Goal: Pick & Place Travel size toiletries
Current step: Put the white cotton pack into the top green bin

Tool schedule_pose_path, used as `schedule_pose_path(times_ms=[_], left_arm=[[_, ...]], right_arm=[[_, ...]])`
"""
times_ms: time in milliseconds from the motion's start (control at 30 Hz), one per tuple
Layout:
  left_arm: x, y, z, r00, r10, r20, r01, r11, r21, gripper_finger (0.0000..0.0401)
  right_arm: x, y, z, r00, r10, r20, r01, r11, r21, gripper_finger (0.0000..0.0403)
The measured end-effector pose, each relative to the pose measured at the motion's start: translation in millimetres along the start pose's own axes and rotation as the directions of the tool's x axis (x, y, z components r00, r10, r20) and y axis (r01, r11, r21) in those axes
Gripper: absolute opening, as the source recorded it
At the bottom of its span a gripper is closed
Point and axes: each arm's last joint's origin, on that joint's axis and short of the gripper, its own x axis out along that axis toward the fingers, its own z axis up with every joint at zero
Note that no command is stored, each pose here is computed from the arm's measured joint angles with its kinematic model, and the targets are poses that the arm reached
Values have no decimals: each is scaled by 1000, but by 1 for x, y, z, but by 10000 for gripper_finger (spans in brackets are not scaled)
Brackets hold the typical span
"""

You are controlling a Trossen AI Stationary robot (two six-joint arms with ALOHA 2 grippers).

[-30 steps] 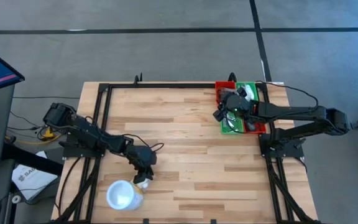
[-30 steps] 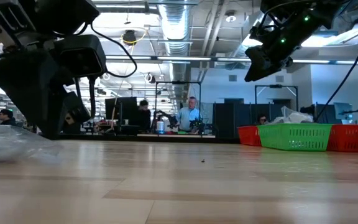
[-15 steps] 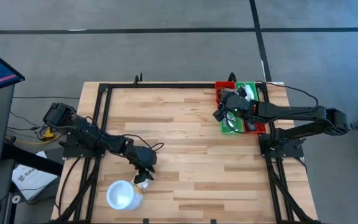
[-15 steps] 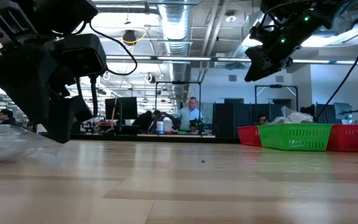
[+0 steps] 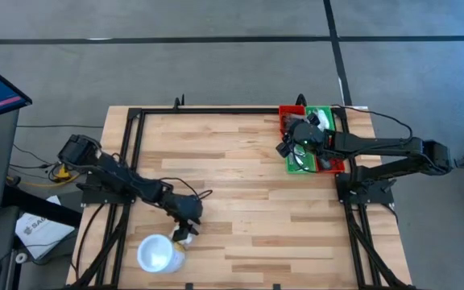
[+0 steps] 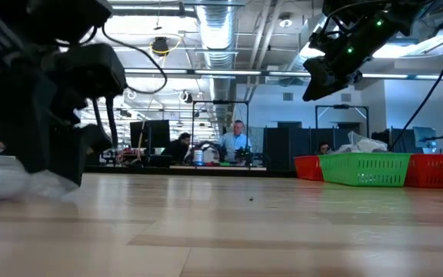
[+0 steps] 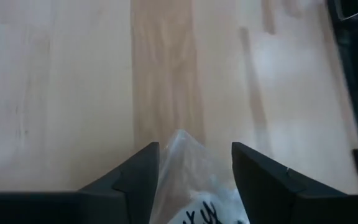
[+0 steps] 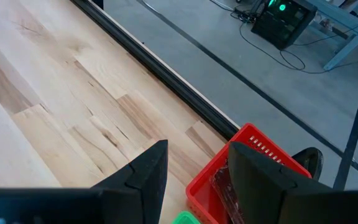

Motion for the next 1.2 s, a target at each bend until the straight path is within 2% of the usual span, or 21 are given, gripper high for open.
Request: schedule_pose_path(times_ms=[367,500,733,1033,1200], left_arm=[[7,3,-3,1000,16,-20,-16,1000,26,174],[7,3,-4,999,27,-22,-26,999,48,128],[7,4,-6,999,15,-40,-12,998,64,12],[7,3,-5,999,14,-33,-12,998,66,1],[6,2,6,1000,10,4,-10,998,66,1]], right_arm=[[0,0,0,1000,0,0,0,1000,0,159],[0,0,0,1000,0,0,0,1000,0,159],[0,0,0,1000,0,0,0,1000,0,159],[0,0,0,1000,2,0,-2,1000,0,159],[0,0,0,1000,4,1,-4,1000,1,159]])
